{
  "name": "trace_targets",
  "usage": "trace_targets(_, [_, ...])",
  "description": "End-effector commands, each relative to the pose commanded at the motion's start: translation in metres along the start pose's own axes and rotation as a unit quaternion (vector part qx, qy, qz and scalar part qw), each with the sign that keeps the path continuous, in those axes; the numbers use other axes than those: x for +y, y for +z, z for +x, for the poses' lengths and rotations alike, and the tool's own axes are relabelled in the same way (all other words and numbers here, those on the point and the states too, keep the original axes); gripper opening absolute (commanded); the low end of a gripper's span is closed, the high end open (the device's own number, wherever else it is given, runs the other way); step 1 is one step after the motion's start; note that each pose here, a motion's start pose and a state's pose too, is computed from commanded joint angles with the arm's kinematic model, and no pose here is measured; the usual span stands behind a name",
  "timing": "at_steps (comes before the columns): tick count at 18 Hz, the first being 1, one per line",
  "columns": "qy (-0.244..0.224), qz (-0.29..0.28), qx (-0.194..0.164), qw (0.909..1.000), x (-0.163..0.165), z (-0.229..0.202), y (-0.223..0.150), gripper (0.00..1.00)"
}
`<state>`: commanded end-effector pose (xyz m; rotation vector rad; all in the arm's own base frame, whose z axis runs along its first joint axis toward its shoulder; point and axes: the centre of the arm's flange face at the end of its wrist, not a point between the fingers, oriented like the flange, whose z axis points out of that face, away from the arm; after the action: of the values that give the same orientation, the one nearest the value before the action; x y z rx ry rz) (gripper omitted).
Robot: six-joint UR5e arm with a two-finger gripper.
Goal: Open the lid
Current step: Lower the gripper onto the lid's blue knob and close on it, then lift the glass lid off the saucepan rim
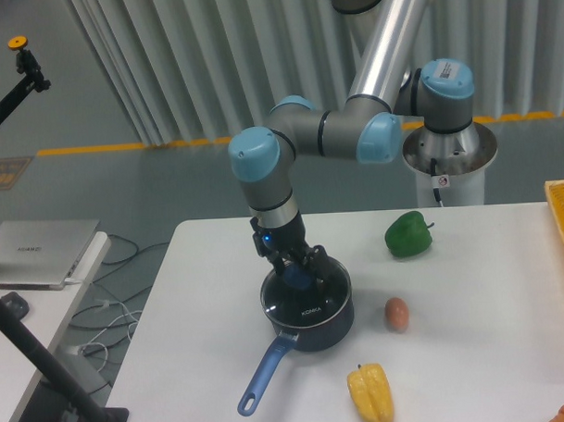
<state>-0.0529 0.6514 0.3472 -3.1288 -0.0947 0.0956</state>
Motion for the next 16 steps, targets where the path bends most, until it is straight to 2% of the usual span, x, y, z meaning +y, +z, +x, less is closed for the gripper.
trace_targets(6, [0.004,-0.001,0.001,1.0000,0.0012,0.0015,0.0011,1.00])
trace_targets(9, [0.005,-0.001,0.001,1.0000,0.0018,0.0016,0.0009,0.94])
trace_targets(10, [0.007,-0.002,0.001,1.0000,0.0015,0.0036,0.0017,0.88])
trace_targets(11, [0.008,-0.001,0.001,1.0000,0.0017,0.0046,0.0007,0.71])
trace_targets(14, [0.009,0.000,0.001,1.0000,0.0016,0.0046,0.0005,0.64])
trace_targets(15, [0.009,0.000,0.002,1.0000,0.0015,0.0047,0.0005,0.59])
trace_targets(16, [0.009,-0.001,0.002,1.0000,0.0019,0.0048,0.0013,0.59])
